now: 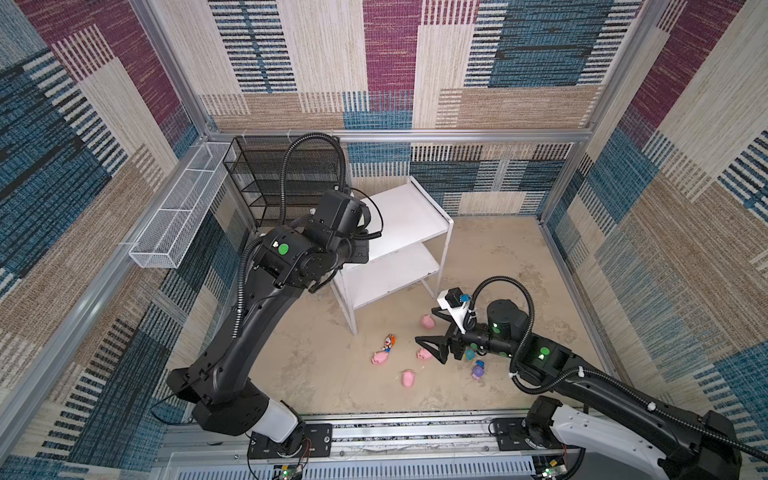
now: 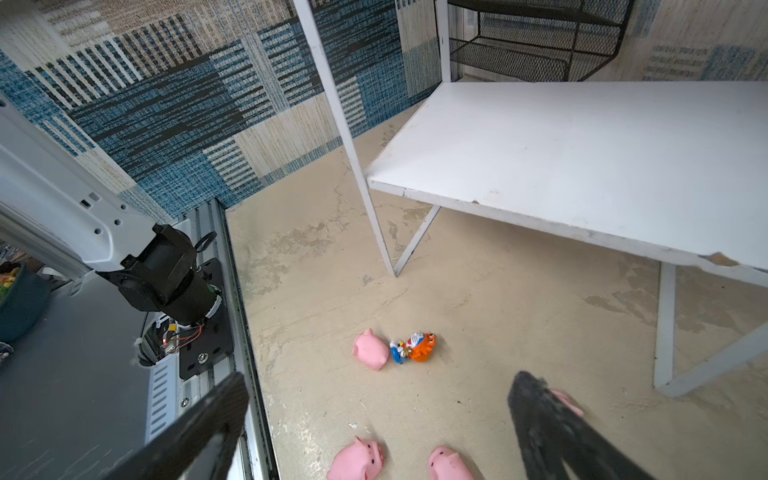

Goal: Place and organize the plastic toys onto the shelf
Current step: 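Carry the figure with the left gripper onto the cart top and release it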

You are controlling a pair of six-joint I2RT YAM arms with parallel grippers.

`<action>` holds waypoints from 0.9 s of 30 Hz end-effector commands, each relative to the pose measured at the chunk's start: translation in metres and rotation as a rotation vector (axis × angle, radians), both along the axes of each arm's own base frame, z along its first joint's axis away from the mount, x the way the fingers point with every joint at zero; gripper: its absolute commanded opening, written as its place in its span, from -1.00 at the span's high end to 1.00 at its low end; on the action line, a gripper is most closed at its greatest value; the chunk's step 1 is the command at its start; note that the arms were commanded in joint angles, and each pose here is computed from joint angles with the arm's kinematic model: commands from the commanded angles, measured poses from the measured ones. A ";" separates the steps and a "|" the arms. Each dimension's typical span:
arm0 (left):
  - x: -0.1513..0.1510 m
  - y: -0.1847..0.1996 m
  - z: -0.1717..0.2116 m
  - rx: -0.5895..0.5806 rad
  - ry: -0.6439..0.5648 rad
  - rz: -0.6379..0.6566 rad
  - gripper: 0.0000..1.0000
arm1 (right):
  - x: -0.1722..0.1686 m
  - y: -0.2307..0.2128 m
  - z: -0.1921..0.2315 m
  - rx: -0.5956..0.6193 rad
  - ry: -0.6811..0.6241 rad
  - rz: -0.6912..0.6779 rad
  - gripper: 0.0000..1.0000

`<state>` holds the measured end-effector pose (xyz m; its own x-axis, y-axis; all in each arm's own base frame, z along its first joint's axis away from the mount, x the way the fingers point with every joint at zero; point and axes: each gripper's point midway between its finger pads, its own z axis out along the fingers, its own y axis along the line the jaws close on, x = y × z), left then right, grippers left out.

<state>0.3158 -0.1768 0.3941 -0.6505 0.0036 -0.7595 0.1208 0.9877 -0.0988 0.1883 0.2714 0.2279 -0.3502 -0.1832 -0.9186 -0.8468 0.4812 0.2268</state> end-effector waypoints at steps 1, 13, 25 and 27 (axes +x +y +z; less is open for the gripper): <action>-0.004 0.002 -0.004 -0.020 0.034 0.023 0.87 | 0.000 0.001 0.000 0.015 0.004 -0.002 -1.00; -0.001 0.008 -0.009 -0.021 0.054 0.041 0.61 | -0.002 0.002 -0.002 0.019 0.010 0.011 -1.00; 0.005 0.008 -0.010 -0.020 0.059 0.036 0.29 | -0.003 0.002 -0.003 0.022 0.010 0.012 -1.00; 0.005 0.008 -0.009 -0.024 0.058 0.036 0.25 | -0.003 0.001 -0.004 0.019 0.012 0.011 -1.00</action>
